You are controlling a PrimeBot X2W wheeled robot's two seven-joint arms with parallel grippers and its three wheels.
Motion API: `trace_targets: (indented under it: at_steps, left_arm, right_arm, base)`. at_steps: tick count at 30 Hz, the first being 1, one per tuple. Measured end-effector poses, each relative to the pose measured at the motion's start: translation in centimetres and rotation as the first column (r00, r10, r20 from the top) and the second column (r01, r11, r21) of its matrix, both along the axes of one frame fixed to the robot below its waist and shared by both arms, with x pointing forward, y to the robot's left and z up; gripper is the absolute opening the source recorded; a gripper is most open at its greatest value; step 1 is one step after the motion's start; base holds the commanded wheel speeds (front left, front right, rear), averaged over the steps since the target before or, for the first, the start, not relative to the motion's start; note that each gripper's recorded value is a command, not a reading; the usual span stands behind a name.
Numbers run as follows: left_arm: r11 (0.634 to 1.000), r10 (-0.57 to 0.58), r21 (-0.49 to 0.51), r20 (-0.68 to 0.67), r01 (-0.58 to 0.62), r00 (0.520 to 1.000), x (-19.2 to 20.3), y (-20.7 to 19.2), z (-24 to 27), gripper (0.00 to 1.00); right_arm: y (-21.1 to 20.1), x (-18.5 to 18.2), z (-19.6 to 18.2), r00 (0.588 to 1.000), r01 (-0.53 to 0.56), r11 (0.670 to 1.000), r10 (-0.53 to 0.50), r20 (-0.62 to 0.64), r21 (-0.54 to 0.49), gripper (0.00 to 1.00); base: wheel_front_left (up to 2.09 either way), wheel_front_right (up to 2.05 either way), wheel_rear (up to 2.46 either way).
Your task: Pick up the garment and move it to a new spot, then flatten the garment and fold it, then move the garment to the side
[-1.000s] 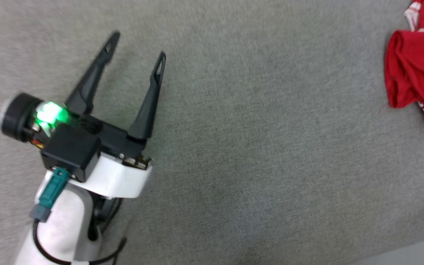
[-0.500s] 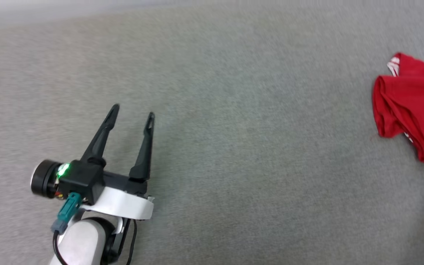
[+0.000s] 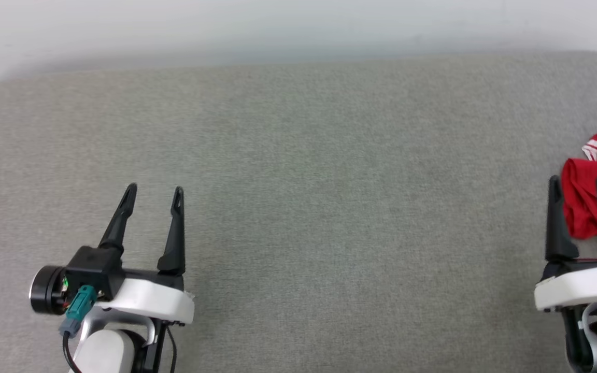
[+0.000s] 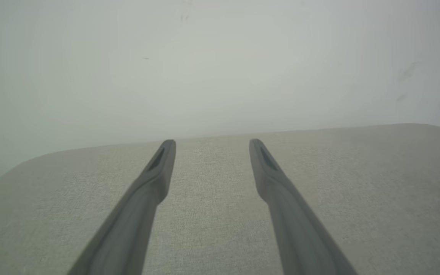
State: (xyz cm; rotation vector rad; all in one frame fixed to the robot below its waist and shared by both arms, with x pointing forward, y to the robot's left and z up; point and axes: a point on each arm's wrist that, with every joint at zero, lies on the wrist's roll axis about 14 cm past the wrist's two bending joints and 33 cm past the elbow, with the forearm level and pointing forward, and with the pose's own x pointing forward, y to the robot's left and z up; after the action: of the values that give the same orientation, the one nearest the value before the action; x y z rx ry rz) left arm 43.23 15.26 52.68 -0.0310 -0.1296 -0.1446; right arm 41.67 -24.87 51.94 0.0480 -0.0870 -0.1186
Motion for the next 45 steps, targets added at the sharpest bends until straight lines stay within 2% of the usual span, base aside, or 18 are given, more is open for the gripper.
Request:
trace_targets:
  at_steps: [6, 12, 23, 45]
  left_arm:
    - [0.996, 0.094, 0.012, -0.012, -0.094, 0.995, -2.1, 3.1, -0.2, 1.0]
    - [0.991, 0.13, 0.019, -0.025, -0.129, 0.991, -4.2, 4.4, -0.6, 1.0]
    - [0.994, 0.107, 0.006, -0.04, -0.107, 0.993, -6.9, 3.5, -1.1, 1.0]
    - [0.993, 0.121, -0.004, -0.062, -0.121, 0.991, -7.8, 4.0, -1.9, 1.0]
  right_arm:
    - [4.2, -1.2, 2.7, 0.992, -0.114, 0.993, 0.114, 0.054, 0.008, 1.0]
    - [5.7, -3.5, 3.8, 0.985, -0.161, 0.986, 0.159, 0.063, 0.034, 1.0]
    - [5.2, -7.7, 3.7, 0.989, -0.148, 0.988, 0.147, 0.034, 0.044, 1.0]
    - [5.6, -8.0, 4.0, 0.987, -0.16, 0.987, 0.159, 0.028, 0.021, 1.0]
  base:
    - [0.0, 0.0, 0.0]
    - [0.0, 0.0, 0.0]
    - [0.0, 0.0, 0.0]
    - [0.0, 0.0, 0.0]
